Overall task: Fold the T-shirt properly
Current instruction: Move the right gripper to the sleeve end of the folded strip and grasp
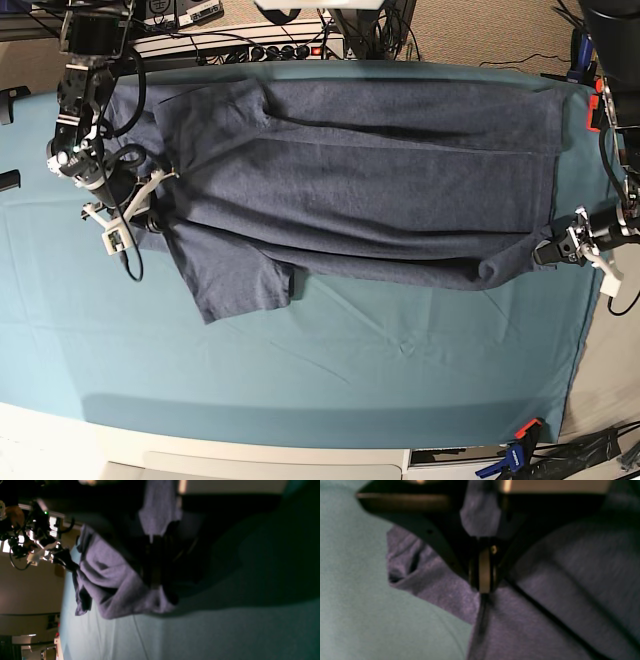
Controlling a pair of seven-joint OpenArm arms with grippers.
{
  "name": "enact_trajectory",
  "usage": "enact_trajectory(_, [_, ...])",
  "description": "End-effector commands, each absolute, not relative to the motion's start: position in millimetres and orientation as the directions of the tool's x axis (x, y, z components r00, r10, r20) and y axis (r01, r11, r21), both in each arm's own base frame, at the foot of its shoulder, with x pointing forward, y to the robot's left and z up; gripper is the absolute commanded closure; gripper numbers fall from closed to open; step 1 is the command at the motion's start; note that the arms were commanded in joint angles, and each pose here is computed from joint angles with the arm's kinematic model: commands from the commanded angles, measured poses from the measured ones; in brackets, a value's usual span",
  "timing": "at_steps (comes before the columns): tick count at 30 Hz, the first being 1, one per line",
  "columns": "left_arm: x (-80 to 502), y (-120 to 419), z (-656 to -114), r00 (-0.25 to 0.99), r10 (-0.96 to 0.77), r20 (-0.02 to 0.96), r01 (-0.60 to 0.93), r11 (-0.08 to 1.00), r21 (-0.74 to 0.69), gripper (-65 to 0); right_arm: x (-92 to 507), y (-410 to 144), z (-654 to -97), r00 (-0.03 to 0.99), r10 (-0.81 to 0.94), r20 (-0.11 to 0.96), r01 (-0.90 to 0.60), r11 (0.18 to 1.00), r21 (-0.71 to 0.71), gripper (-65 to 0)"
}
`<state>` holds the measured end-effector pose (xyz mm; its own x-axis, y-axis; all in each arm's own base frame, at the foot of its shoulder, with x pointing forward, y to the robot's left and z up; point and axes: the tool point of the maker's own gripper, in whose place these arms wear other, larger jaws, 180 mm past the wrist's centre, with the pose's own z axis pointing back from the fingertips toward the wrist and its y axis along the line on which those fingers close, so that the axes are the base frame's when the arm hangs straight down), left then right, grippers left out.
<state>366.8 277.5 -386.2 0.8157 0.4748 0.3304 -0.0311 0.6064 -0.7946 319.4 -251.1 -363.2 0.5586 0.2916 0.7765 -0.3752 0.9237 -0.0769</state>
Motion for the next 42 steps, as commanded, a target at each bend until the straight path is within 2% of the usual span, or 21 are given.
enact_trajectory(1, [377, 290, -367, 0.787, 0.487, 0.378, 0.002, 0.611, -0.792, 0.0, 326, -256, -346, 0.516, 0.310, 0.799, -0.381, 0.918, -0.110, 0.0])
enact_trajectory(10, [354, 307, -376, 0.816, 0.457, 0.355, -0.028, 0.644, -0.764, 0.0, 307, -264, -354, 0.561, 0.359, 0.746, -0.401, 0.906, -0.135, 0.0])
enact_trajectory(22, [324, 322, -390, 0.844, 0.432, 0.317, -0.069, 0.675, -0.735, 0.0, 304, -263, -357, 0.580, 0.344, 0.739, -0.399, 0.910, -0.110, 0.0])
enact_trajectory(32, [342, 308, -367, 0.847, 0.350, 0.400, 0.050, 0.697, -0.715, 0.0, 310, -255, -342, 0.538, 0.364, 0.760, -0.417, 0.899, -0.135, 0.0])
enact_trajectory(42, [342, 309, -363, 0.850, 0.332, 0.410, 0.065, 0.705, -0.706, 0.0, 301, -250, -322, 0.504, 0.411, 0.760, -0.433, 0.881, -0.190, 0.0])
